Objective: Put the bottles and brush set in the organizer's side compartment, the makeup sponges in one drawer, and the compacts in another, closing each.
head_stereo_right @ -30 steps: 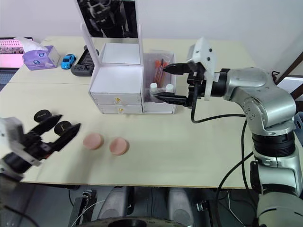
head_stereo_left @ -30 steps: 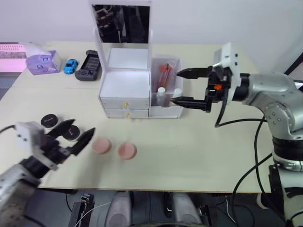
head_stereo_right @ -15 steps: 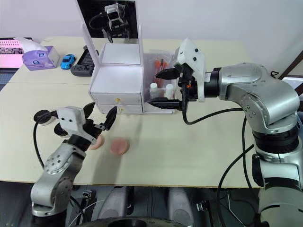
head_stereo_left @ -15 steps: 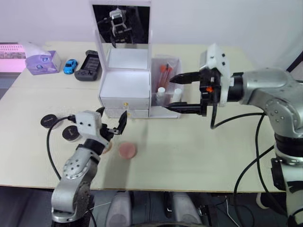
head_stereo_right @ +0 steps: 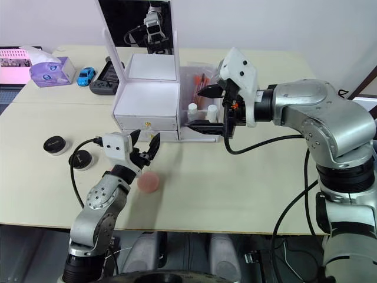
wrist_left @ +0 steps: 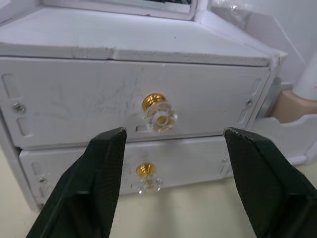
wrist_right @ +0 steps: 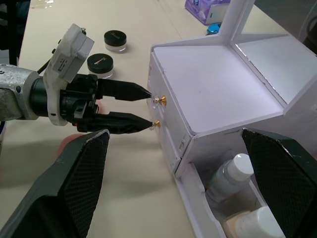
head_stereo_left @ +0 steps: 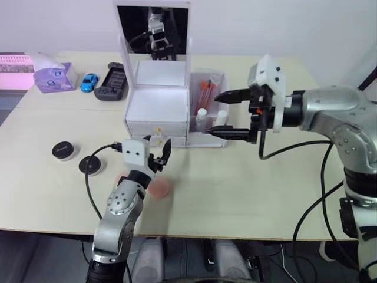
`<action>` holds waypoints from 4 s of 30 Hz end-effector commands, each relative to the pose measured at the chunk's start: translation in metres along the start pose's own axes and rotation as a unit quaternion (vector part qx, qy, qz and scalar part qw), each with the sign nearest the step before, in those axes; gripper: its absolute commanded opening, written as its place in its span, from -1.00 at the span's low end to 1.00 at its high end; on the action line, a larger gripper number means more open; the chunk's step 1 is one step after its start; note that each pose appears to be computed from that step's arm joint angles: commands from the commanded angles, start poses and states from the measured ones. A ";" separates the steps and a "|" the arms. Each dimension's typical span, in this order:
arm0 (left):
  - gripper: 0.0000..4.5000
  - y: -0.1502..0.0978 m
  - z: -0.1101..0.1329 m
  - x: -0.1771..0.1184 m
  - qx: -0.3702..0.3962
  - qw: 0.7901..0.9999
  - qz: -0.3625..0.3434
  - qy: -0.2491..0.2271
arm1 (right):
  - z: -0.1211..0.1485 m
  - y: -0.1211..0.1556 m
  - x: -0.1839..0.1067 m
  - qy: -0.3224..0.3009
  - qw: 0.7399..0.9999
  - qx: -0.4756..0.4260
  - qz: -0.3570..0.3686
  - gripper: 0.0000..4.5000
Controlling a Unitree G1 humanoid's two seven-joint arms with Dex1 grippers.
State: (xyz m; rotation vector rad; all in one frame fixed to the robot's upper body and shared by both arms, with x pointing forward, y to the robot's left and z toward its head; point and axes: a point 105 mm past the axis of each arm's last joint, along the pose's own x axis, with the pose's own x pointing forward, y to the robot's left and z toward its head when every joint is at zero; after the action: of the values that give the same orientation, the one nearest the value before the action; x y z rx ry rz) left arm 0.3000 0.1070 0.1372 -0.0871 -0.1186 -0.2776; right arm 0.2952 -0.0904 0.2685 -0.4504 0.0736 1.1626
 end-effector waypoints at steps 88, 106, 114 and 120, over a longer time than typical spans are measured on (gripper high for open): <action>0.96 0.169 0.079 -0.161 0.105 0.967 -0.117 0.198 | -0.021 -0.008 -0.029 -0.022 1.000 -0.005 0.017 1.00; 0.96 0.315 0.129 -0.130 0.175 0.971 0.039 0.157 | -0.116 -0.033 -0.142 0.059 0.977 0.054 -0.197 1.00; 0.96 0.293 0.131 -0.121 0.135 0.980 -0.031 0.143 | -0.096 -0.038 -0.115 0.063 0.988 0.022 -0.138 1.00; 0.96 0.221 0.100 -0.154 0.123 0.970 -0.131 0.163 | -0.031 -0.022 -0.054 -0.028 0.998 -0.041 -0.042 1.00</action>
State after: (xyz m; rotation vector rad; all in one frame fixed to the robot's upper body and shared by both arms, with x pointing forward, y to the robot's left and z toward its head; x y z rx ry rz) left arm 0.2132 0.3903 0.1841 0.1929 0.2218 -0.4811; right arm 0.3034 -0.1719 0.2510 -0.4775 -0.0011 1.0640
